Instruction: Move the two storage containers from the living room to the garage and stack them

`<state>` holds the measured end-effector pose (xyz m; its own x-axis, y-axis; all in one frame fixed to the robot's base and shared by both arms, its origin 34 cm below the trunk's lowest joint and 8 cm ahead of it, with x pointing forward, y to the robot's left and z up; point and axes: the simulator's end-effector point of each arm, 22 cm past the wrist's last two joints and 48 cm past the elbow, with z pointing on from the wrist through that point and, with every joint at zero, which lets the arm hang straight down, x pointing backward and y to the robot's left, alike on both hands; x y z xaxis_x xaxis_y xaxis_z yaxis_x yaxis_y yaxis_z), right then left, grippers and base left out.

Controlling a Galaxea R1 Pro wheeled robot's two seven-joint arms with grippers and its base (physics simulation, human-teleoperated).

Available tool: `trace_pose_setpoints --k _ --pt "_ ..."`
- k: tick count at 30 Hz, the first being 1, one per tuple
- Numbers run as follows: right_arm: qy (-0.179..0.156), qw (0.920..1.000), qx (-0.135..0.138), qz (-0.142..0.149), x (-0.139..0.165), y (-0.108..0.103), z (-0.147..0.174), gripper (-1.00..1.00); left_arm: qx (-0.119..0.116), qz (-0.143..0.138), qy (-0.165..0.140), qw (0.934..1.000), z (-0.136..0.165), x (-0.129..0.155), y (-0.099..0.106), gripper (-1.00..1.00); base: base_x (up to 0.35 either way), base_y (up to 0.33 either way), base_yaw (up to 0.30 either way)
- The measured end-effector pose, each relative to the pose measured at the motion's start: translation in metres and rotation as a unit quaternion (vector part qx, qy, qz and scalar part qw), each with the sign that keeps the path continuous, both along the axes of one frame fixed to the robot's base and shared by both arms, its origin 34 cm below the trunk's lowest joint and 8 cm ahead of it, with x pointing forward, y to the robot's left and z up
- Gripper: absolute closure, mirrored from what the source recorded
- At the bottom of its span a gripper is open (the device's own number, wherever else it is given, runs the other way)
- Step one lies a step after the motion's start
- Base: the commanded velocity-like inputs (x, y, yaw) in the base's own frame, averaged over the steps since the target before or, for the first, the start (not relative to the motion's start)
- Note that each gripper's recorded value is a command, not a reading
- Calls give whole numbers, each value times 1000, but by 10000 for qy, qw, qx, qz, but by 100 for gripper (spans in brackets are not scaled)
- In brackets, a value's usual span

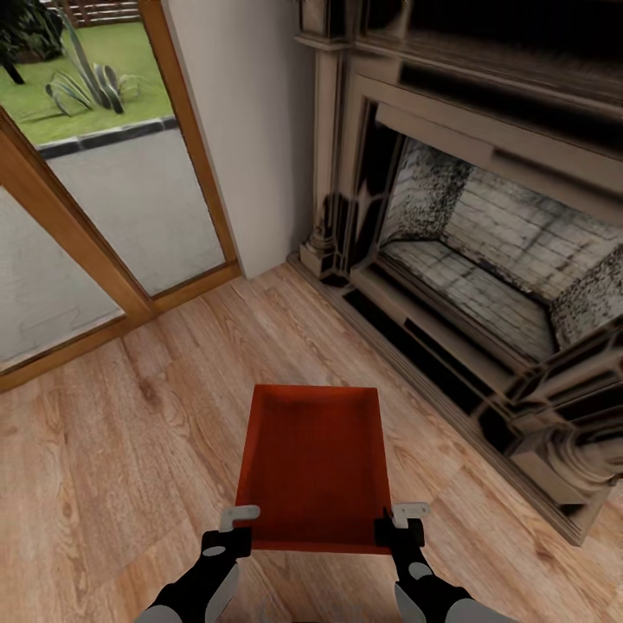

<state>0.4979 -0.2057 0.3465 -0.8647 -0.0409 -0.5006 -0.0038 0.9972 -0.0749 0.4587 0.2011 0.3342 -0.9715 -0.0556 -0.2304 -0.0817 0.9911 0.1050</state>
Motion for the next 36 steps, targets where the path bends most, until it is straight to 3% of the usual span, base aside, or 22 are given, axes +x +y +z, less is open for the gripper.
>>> trace_pose_setpoints --k 36 --pt "134 9999 -10 63 -3 1 61 100 -30 58 132 9999 61 -8 0 100 0 0 0"
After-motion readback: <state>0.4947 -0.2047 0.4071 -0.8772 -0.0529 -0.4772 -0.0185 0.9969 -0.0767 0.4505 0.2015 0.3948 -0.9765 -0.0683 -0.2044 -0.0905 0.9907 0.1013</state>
